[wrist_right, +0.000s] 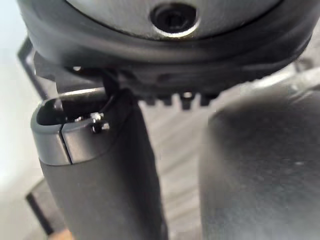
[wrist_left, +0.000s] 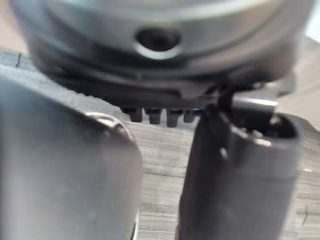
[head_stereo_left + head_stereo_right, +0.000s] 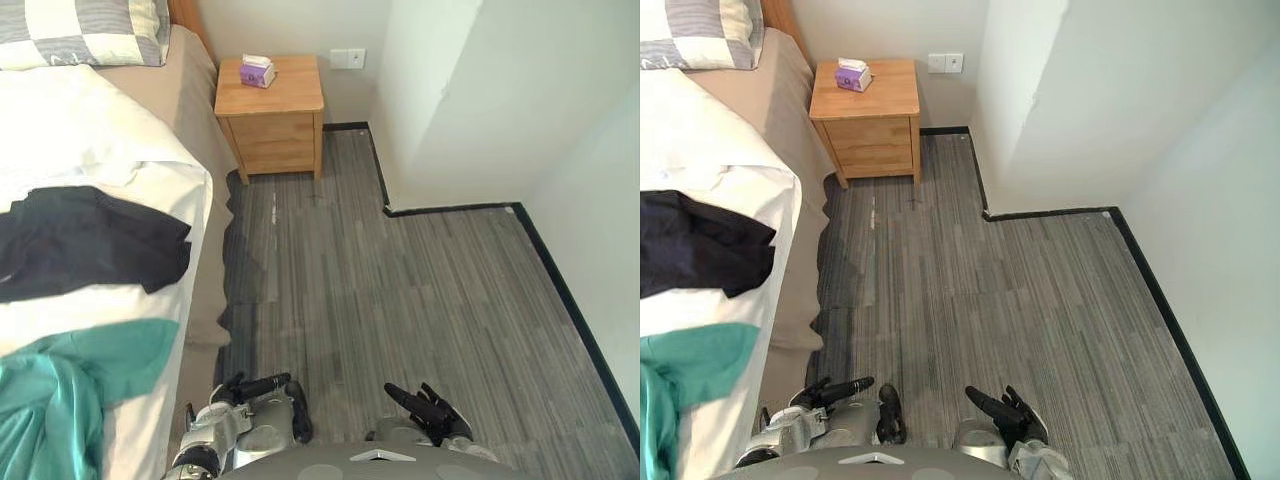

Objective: Tidy up the quilt and then pick up the clothes from the bed and put them into the laundry hamper

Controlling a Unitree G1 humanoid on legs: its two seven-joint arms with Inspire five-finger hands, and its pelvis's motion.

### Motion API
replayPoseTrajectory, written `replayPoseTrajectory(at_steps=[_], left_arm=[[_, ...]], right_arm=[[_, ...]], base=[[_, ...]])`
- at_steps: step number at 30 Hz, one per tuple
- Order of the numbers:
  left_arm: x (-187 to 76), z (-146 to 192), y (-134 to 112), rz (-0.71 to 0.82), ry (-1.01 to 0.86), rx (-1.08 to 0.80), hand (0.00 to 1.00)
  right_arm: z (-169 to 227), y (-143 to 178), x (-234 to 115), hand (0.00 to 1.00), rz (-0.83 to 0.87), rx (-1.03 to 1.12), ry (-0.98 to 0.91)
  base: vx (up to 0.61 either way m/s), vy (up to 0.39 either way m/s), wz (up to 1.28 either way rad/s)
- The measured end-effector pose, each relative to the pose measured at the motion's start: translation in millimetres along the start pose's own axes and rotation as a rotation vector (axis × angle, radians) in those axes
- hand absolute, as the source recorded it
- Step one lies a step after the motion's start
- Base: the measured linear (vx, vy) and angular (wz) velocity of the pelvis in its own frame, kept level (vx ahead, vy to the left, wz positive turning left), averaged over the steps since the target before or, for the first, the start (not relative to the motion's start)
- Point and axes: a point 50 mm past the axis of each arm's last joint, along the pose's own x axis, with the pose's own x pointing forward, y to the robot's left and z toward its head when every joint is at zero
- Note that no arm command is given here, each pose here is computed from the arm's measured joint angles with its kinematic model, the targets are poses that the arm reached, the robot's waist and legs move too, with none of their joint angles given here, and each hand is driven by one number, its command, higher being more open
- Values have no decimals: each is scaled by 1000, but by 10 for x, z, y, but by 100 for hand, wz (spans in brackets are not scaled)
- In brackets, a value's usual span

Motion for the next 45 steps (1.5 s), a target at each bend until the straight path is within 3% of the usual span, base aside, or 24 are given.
replayPoseTrajectory(at_steps=[7,18,29,35,45], left_arm=[[-5,-27,81,26,-7,74,100],[-7,-151,-27,2,35,34,100],[-20,-207,10,44,42,-81,100],[-13,-85,60,65,-11,-181,100],[-9,-13,58,27,-40,-158,100]], right_arm=[[17,66,21,100,23,-3,-32],[-11,-29,8,100,-7,-69,19],[-167,-204,-74,100,-232,-14,86],[-110,-196,-65,100,-222,-40,53],[-140,-169,-59,100,-220,-77,68]], base=[[201,-113,18],[37,-46,0],[42,-15,-6],[165,-79,-1],[235,88,-20]])
